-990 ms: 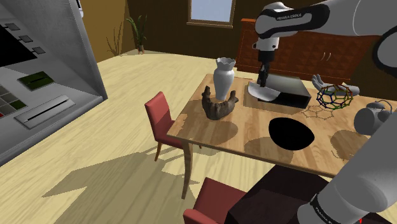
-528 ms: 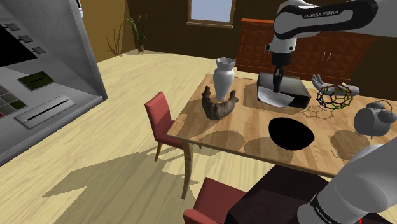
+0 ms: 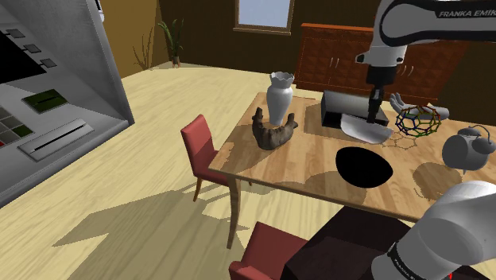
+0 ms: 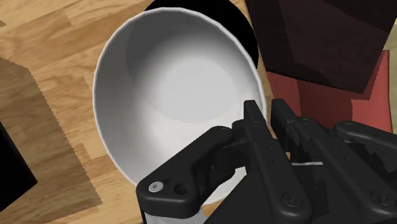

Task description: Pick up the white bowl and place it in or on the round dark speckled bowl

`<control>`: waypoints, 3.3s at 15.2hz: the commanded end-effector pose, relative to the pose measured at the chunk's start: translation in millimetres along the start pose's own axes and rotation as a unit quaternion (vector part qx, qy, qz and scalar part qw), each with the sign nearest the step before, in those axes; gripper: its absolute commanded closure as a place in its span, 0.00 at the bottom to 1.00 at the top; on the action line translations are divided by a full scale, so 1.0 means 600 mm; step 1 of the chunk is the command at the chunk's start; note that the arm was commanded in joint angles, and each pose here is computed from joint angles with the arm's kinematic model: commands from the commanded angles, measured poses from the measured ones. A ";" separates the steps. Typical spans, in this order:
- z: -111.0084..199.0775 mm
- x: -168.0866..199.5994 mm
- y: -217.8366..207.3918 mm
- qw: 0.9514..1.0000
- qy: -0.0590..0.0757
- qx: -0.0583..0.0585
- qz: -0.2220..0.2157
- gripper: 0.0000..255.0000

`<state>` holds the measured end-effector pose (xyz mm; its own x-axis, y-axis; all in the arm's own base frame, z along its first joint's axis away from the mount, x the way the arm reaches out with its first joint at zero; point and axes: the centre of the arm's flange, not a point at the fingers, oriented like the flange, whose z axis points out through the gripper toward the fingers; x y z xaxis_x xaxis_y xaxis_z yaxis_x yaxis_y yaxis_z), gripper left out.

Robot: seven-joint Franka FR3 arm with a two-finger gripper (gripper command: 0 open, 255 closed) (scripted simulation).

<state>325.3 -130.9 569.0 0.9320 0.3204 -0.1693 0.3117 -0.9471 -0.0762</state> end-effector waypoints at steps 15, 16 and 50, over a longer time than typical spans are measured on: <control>0.113 -0.057 -0.047 1.000 0.000 0.000 0.000 1.00; 0.121 -0.055 -0.046 1.000 0.000 0.000 0.000 1.00; 0.128 -0.040 -0.039 1.000 0.000 0.000 0.000 0.00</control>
<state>281.6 -114.6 499.2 0.9319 0.3205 -0.1698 0.3119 -0.9471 -0.0759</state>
